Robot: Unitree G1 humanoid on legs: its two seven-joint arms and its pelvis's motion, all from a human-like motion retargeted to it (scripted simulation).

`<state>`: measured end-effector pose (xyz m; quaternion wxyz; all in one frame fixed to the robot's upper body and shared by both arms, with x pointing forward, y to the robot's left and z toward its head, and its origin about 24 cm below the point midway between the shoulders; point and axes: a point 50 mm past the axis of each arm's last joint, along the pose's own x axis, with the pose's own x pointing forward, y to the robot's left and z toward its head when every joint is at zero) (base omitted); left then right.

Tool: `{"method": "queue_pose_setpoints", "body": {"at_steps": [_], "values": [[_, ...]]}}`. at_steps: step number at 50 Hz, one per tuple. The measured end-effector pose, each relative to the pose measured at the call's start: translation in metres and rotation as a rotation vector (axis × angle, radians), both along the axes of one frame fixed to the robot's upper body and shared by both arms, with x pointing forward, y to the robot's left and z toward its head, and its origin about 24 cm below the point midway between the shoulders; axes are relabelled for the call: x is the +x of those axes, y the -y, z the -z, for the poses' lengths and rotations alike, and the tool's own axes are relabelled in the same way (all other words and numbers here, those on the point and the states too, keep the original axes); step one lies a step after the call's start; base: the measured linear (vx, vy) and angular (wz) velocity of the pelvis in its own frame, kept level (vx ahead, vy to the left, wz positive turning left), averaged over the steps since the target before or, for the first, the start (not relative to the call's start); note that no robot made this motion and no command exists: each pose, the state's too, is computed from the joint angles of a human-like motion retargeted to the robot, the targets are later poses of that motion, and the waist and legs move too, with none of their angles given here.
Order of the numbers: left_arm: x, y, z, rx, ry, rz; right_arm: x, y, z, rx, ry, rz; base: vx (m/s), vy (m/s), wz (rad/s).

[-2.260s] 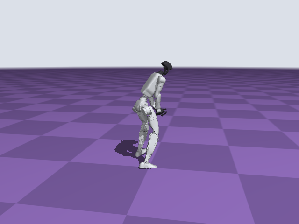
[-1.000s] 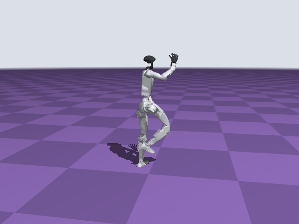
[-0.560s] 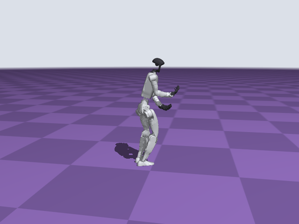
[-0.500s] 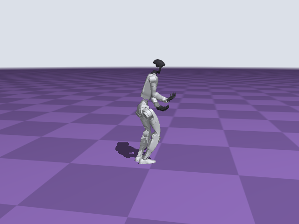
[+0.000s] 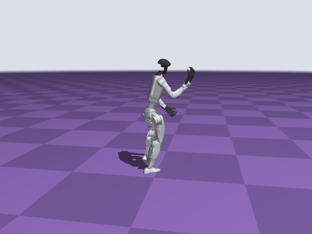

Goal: Kungfu

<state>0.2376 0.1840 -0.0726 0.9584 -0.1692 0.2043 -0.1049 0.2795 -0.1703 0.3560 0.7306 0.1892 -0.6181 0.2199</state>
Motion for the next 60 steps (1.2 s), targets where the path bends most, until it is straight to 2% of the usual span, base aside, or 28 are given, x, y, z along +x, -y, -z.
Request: {"method": "queue_pose_setpoints", "body": {"at_steps": [3, 6, 11, 16, 20, 25, 30, 38, 45, 53, 60], "values": [[-0.001, -0.053, -0.016, 0.28, 0.042, -0.13, -0.037, 0.044, -0.023, 0.082, 0.159, 0.345, 0.12, -0.45, -0.39], [-0.014, -0.106, -0.032, 0.501, 0.061, -0.31, -0.072, 0.066, -0.032, 0.192, 0.297, 0.576, 0.08, -0.44, -0.97], [-0.05, -0.18, -0.054, 0.702, 0.037, -0.701, -0.115, 0.079, -0.025, 0.4, 0.491, 0.769, -0.01, -0.02, -1.41], [-0.065, -0.212, -0.055, 0.786, -0.08, -0.943, -0.146, 0.084, -0.011, 0.534, 0.617, 0.896, -0.21, 0.09, 0.6], [-0.068, -0.199, -0.038, 0.743, -0.127, -0.995, -0.162, 0.093, -0.012, 0.502, 0.681, 0.978, -0.01, 0.11, 0.22], [-0.08, -0.188, -0.033, 0.723, -0.07, -1.092, -0.149, 0.099, -0.006, 0.555, 0.607, 0.946, 0.14, 0.22, -0.44], [-0.078, -0.154, -0.025, 0.764, -0.006, -1.086, -0.154, 0.104, -0.002, 0.521, 0.589, 0.917, 0.41, 0.18, -0.16], [-0.074, -0.109, -0.016, 0.711, 0.043, -1.06, -0.166, 0.088, 0.0, 0.435, 0.594, 1.003, 0.4, 0.2, 0.65], [-0.067, -0.086, -0.015, 0.69, 0.091, -0.986, -0.143, 0.069, 0.004, 0.226, 0.491, 1.059, 0.41, 0.44, 1.15], [-0.047, -0.059, -0.027, 0.64, 0.198, -0.945, -0.059, 0.052, 0.041, 0.041, 0.081, 0.842, 0.24, 0.47, 0.92], [-0.007, -0.044, -0.058, 0.509, 0.36, -0.971, 0.029, 0.039, 0.106, -0.003, -0.432, 0.558, 0.06, 0.37, 1.25]]}}
